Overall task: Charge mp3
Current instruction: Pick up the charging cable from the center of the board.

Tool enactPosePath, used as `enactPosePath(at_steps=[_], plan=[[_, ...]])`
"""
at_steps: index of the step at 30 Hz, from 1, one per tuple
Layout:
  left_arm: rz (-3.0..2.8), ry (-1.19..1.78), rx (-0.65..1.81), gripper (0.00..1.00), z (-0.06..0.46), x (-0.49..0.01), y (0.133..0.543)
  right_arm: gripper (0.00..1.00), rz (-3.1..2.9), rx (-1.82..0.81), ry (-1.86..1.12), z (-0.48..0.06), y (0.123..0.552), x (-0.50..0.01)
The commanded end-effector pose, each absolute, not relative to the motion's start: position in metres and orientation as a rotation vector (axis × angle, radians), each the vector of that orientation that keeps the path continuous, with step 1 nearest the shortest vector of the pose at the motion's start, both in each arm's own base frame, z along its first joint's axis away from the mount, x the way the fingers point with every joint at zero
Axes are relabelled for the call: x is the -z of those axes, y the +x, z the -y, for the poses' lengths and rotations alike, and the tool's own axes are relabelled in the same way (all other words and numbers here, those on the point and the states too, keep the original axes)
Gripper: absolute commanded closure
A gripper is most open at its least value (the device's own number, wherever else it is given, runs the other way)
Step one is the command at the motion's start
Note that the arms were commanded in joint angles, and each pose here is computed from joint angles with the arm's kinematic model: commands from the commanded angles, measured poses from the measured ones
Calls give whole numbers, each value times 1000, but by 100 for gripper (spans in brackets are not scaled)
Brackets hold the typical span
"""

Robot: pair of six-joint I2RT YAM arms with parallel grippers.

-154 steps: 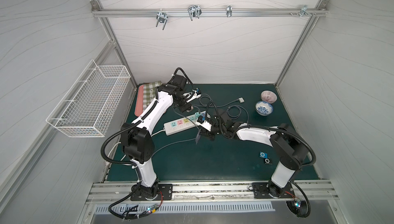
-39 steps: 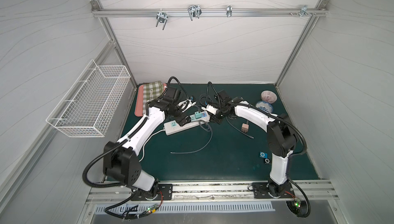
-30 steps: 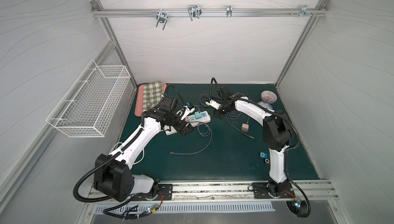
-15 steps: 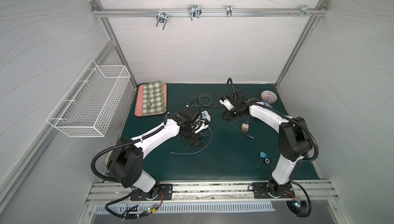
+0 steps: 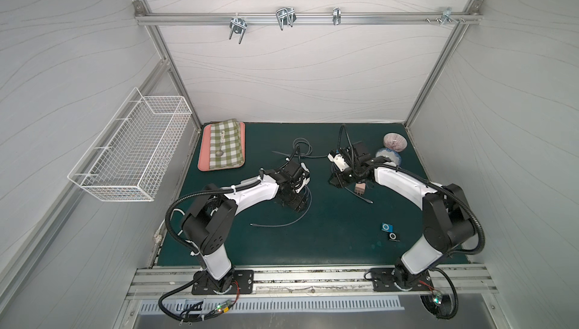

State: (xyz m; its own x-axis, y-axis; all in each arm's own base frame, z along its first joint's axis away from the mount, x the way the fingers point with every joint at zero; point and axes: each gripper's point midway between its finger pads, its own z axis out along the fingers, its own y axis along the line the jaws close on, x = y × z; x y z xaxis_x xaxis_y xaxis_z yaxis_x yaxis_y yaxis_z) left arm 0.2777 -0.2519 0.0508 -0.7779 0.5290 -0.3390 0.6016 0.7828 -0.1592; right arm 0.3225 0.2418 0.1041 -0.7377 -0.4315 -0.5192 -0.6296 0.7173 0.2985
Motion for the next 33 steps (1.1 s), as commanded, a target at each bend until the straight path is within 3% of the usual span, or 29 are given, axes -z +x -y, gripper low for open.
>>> enactPosePath(at_steps=[1, 5, 9, 14, 21, 27, 33], plan=[[-2569, 799, 416, 27, 261, -77, 294, 58, -2484, -801, -853, -271, 305, -103], [-2512, 824, 371, 29, 248, -90, 295, 58, -2506, -826, -932, -307, 288, -78], [-2509, 718, 389, 42, 223, -105, 305, 58, -2527, -759, -946, -329, 287, -50], [-2413, 671, 389, 50, 203, -136, 314, 58, -2575, -577, -903, -322, 301, -24], [-2330, 767, 354, 50, 200, -155, 311, 62, -2571, -375, -1006, -320, 304, -2], [-2340, 827, 390, 50, 204, -149, 303, 84, -2541, -211, -1066, -311, 318, 5], [-2299, 880, 513, 49, 218, -149, 293, 97, -2489, -239, -1069, -310, 335, -23]])
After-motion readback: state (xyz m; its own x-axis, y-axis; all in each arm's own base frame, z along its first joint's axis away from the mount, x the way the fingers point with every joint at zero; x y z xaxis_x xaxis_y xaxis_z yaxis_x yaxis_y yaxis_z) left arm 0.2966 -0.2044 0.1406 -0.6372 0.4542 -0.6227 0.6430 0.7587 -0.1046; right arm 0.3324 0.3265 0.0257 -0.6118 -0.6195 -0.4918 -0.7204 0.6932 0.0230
